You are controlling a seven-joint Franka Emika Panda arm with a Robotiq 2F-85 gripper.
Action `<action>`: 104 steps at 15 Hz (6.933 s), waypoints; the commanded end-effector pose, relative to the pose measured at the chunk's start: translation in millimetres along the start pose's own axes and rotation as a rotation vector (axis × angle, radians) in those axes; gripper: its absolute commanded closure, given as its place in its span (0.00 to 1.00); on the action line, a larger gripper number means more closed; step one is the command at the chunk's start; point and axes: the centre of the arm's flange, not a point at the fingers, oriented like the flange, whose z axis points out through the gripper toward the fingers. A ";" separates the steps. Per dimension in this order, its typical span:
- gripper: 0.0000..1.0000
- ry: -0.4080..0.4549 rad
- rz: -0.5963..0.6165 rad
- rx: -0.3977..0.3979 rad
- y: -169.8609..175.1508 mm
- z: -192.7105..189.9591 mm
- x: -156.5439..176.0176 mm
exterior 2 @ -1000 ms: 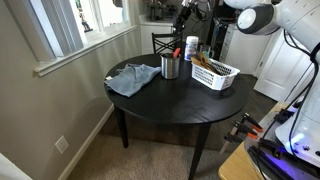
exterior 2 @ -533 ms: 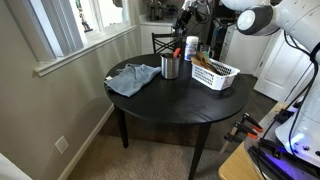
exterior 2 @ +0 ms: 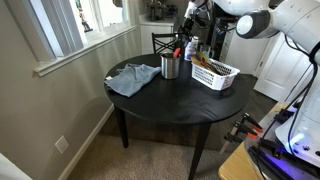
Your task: Remove the spatula from the cutlery holder and place it in the white basket
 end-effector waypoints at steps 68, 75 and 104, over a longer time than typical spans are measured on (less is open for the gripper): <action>0.99 -0.004 -0.275 -0.118 -122.0 -169.8 -65.7; 0.99 -0.248 -0.280 -0.208 -103.3 -159.5 -102.0; 0.99 -0.572 -0.294 -0.318 9.9 -23.1 -61.4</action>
